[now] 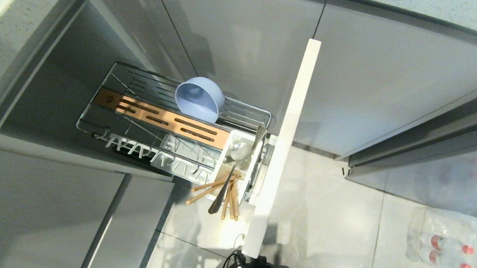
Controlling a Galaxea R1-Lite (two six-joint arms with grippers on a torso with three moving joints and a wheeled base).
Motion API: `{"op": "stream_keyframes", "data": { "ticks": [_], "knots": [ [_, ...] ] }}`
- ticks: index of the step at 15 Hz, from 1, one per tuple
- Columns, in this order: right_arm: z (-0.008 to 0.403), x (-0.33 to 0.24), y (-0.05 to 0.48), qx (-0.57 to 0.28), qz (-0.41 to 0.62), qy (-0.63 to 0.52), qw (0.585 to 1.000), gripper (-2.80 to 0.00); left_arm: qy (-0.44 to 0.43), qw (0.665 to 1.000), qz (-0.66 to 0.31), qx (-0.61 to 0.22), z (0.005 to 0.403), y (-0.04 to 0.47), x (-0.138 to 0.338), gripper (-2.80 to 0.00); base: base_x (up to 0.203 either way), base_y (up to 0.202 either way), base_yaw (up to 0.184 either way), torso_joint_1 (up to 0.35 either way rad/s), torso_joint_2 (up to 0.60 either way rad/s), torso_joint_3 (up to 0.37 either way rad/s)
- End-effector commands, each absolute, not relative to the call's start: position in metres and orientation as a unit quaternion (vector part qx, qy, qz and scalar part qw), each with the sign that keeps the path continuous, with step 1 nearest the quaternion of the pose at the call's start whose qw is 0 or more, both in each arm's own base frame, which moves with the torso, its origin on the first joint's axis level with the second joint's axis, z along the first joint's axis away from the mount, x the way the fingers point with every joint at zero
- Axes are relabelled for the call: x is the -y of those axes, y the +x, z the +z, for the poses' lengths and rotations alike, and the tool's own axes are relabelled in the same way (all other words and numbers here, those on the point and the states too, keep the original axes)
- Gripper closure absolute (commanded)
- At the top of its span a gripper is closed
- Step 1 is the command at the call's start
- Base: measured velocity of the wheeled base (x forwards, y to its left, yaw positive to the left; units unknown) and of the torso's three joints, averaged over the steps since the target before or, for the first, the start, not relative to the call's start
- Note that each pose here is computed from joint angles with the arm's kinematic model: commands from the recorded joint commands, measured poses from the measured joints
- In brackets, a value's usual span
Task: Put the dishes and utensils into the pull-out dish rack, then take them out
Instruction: Take the plate out of the cupboard
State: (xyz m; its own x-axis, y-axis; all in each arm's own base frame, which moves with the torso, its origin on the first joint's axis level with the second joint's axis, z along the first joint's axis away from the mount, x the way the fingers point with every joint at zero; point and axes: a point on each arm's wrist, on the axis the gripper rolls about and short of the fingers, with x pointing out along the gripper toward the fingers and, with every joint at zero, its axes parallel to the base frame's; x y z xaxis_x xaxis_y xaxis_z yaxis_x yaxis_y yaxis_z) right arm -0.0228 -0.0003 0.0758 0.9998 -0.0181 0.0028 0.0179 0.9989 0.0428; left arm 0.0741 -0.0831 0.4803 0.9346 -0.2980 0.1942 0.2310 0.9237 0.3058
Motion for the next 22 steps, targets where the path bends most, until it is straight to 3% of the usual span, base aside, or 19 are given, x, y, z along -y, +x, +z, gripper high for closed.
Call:
{"op": "stream_keyframes", "data": {
  "ticks": [1, 6, 12, 22],
  "knots": [
    [0.076, 0.0, -0.023, 0.001, -0.008, 0.021, 1.0, 0.0, 0.154, 0.973, -0.133, 0.11, 0.477, 0.079, 0.089, 0.0, 0.0, 0.0, 0.0, 0.0, 0.0, 0.0],
    [0.076, 0.0, -0.023, 0.001, -0.009, 0.021, 1.0, 0.0, 0.198, 0.975, -0.079, 0.066, 0.467, 0.101, 0.091, 0.0, 0.0, 0.0, 0.0, 0.0, 0.0, 0.0],
    [0.076, 0.0, -0.023, 0.001, -0.009, 0.021, 1.0, 0.0, 0.181, 0.976, -0.077, 0.09, 0.474, 0.09, 0.07, 0.0, 0.0, 0.0, 0.0, 0.0, 0.0, 0.0],
    [0.076, 0.0, -0.023, 0.001, -0.009, 0.021, 1.0, 0.0, 0.063, 0.977, -0.001, 0.203, 0.503, 0.055, 0.027, 0.0, 0.0, 0.0, 0.0, 0.0, 0.0, 0.0]
  ]
}}
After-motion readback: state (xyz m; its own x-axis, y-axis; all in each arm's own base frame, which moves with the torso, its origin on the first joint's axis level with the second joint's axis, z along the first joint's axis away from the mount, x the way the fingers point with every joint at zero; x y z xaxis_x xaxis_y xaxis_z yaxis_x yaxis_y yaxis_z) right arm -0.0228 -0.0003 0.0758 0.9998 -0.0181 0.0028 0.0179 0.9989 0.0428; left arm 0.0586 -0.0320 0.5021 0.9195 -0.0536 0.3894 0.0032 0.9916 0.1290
